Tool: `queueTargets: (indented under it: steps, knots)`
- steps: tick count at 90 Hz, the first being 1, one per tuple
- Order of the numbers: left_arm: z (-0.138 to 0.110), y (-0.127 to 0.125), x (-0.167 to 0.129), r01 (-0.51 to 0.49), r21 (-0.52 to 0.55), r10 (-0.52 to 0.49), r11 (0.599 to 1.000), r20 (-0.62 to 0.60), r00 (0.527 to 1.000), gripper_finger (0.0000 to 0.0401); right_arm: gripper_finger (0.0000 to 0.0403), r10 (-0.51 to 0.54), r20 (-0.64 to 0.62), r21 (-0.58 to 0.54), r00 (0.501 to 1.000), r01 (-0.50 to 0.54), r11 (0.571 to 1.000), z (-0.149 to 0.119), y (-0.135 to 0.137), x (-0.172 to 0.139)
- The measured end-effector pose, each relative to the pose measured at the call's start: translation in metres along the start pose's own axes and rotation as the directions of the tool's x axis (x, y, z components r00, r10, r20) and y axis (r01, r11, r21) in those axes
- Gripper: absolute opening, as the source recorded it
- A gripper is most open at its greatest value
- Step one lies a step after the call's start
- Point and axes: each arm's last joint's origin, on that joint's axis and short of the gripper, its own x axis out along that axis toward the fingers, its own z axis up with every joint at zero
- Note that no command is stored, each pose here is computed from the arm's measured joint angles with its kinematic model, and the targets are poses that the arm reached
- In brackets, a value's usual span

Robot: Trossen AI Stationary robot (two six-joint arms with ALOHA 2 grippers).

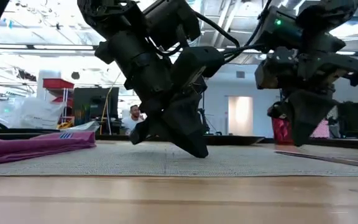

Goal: Set table place
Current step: Put the blue table knife on the gray table mat

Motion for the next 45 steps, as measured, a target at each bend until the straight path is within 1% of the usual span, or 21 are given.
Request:
queueTargets:
  steps: [6,12,17,29,45]
  knots:
    - [0.001,0.001,0.0,-0.002,-0.002,0.002,1.0,-0.001,1.0,0.0,0.0,0.039,-0.04,0.026,0.998,-0.038,0.999,-0.002,-0.005,0.009]
    - [0.001,0.001,0.0,-0.006,0.004,0.006,1.0,-0.002,1.0,0.0,0.0,0.081,-0.055,0.051,0.995,-0.078,0.996,0.0,-0.007,0.015]
    - [0.001,0.002,0.0,-0.007,0.009,0.007,1.0,-0.005,1.0,0.0,0.0,0.096,-0.06,0.057,0.994,-0.092,0.994,0.001,-0.008,0.016]
    - [0.002,0.002,0.0,-0.009,0.017,0.009,1.0,-0.01,1.0,0.0,0.0,0.055,-0.044,0.016,0.997,-0.055,0.998,0.004,-0.01,0.011]
    - [0.003,0.003,0.0,-0.004,0.012,0.004,1.0,-0.006,1.0,0.0,0.0,0.016,-0.02,-0.003,1.0,-0.017,1.0,0.007,-0.03,0.008]
